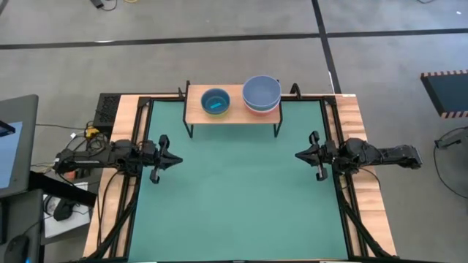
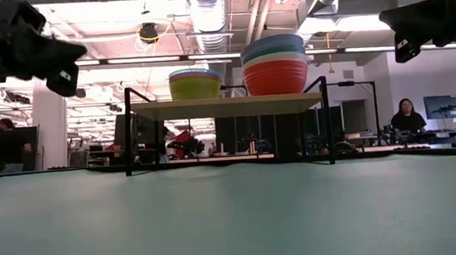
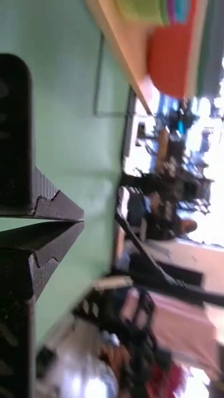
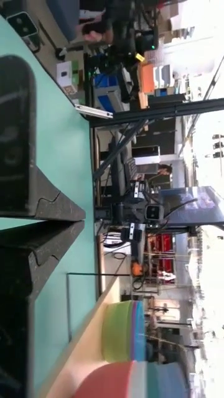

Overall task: Place and stack bowls onto a shelf
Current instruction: Return to Home Position

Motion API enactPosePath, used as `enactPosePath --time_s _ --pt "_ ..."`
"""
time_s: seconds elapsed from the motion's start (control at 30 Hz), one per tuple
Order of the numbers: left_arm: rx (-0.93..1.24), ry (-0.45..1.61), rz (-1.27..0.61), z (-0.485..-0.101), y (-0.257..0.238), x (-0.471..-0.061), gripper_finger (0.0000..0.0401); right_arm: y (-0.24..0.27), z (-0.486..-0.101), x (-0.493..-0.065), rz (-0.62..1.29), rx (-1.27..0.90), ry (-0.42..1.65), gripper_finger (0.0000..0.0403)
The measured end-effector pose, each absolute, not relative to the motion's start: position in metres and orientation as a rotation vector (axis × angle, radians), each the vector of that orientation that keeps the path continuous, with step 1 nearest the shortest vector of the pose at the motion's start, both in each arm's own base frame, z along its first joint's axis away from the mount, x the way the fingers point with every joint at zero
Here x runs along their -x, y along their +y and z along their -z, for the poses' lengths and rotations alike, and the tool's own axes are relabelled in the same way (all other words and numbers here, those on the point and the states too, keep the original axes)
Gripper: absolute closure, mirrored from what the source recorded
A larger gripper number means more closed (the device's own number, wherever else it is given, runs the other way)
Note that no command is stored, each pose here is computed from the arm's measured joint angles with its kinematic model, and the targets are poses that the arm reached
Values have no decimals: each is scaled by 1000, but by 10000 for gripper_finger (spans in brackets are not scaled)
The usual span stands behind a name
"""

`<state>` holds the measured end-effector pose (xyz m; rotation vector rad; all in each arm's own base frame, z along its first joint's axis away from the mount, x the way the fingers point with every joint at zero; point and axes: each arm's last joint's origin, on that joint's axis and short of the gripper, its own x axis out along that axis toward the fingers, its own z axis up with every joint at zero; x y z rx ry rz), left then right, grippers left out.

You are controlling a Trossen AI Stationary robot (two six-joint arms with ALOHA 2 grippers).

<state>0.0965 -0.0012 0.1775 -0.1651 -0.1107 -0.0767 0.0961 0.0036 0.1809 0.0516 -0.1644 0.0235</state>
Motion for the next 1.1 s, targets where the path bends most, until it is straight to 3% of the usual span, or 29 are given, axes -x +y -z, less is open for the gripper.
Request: enactPosePath --time_s 0.23,1.1 --pt "243 -19 -21 -168 2 -99 401 2 -173 -97 -7 -209 -88 368" --pt "274 -5 -23 -166 2 -99 401 2 -167 -98 1 -211 -15 367"
